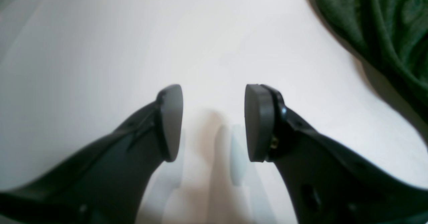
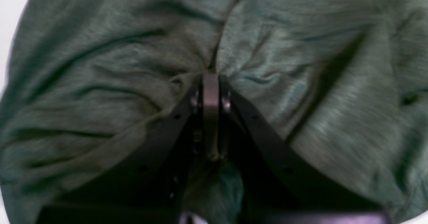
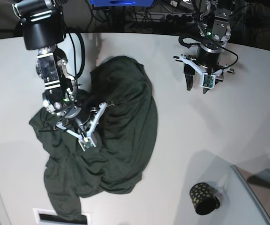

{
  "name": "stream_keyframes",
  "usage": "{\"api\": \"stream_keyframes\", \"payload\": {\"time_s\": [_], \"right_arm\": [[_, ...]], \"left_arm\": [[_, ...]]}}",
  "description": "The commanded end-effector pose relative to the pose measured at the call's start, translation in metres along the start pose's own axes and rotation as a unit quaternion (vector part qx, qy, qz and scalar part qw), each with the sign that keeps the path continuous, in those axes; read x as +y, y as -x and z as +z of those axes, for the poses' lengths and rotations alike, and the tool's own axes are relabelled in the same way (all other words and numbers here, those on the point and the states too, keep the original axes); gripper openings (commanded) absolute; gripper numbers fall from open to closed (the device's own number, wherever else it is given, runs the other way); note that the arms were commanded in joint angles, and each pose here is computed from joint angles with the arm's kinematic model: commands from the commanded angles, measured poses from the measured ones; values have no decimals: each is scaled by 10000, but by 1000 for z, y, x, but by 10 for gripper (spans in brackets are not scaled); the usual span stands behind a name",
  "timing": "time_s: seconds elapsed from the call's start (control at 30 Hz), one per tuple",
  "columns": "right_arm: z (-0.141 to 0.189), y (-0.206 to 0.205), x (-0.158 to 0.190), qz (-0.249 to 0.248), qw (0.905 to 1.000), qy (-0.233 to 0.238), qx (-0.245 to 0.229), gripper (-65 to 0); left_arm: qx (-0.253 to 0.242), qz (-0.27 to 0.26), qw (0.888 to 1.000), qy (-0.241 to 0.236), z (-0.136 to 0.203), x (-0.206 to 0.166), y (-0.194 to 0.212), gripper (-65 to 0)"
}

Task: Layout the t-shirt on the table in an organized manner, then fold the t-shirt properly
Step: 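Drag the grasped shirt fabric with the right gripper toward the robot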

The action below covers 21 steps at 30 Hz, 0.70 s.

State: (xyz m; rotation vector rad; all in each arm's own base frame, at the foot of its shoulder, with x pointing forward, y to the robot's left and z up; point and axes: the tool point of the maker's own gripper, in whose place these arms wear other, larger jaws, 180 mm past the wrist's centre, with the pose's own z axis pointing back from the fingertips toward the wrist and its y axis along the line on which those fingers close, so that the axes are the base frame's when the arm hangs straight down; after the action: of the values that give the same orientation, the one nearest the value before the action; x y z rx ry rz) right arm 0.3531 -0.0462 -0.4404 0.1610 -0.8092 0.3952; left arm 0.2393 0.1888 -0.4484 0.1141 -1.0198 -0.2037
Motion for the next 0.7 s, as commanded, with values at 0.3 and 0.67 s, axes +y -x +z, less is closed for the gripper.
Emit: {"api": "stream_keyframes", "payload": {"time_s": [0.3, 0.67], "right_arm": [[77, 44, -31, -531, 9958, 720, -183, -650], [106, 131, -69, -1168, 9821, 1332, 634, -650]], "left_arm": [[-241, -27, 9997, 2, -2, 0, -14, -360], [-256, -23, 9997, 31, -3, -3, -15, -360]]}}
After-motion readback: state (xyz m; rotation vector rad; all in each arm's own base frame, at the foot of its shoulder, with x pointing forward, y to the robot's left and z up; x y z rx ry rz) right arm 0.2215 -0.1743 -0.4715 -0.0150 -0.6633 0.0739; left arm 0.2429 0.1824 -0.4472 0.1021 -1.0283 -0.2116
